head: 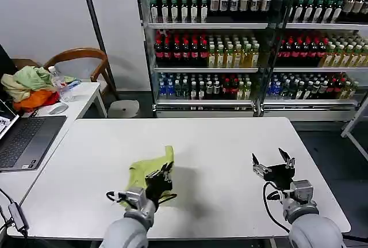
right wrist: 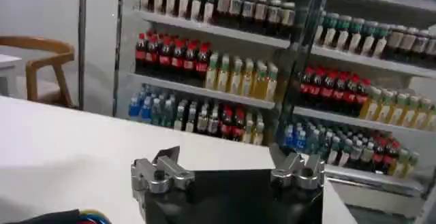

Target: Fold and organize the clothes.

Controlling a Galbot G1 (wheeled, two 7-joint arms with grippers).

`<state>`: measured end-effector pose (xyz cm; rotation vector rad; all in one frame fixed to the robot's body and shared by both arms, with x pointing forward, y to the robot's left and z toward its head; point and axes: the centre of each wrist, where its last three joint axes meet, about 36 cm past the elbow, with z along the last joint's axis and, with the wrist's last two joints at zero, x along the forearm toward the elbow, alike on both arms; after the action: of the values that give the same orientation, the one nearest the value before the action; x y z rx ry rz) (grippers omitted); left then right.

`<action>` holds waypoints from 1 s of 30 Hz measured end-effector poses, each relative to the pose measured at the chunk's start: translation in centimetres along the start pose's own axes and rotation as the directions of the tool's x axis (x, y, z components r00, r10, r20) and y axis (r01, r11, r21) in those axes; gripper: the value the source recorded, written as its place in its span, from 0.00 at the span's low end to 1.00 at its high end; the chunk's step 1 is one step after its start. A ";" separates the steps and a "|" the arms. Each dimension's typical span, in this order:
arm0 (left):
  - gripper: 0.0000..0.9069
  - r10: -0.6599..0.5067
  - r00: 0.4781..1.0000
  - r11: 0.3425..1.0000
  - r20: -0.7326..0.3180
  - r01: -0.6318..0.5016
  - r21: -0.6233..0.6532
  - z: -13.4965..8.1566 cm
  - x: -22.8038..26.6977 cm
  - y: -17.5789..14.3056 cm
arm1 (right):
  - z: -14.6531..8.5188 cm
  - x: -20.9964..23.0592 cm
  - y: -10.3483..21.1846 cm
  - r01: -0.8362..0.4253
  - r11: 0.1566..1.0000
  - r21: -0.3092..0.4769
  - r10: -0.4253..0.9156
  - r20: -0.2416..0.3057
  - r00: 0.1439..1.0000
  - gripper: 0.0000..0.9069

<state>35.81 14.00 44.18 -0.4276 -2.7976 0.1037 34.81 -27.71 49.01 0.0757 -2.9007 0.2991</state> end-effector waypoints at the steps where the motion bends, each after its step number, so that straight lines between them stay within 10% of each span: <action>1: 1.00 0.004 1.000 1.000 0.007 -0.004 0.009 0.0 -0.4 -0.2 | 0.0 -0.2 -0.1 0.003 1.000 -0.001 -0.003 0.006 1.000 1.00; 16: 1.00 0.079 0.990 0.989 0.117 -0.093 0.117 -0.9 -1.6 -1.4 | 0.9 -2.6 -0.5 0.043 0.999 -0.017 -0.042 0.047 0.998 1.00; 30: 1.00 -0.143 0.963 0.977 0.228 0.175 -0.126 1.1 1.3 12.8 | 2.8 -5.4 2.0 0.076 0.997 -0.030 -0.072 0.101 0.992 1.00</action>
<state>37.87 26.55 42.03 -0.2335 -3.0561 -0.0956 39.33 -26.20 44.74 0.1978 -2.9926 0.2399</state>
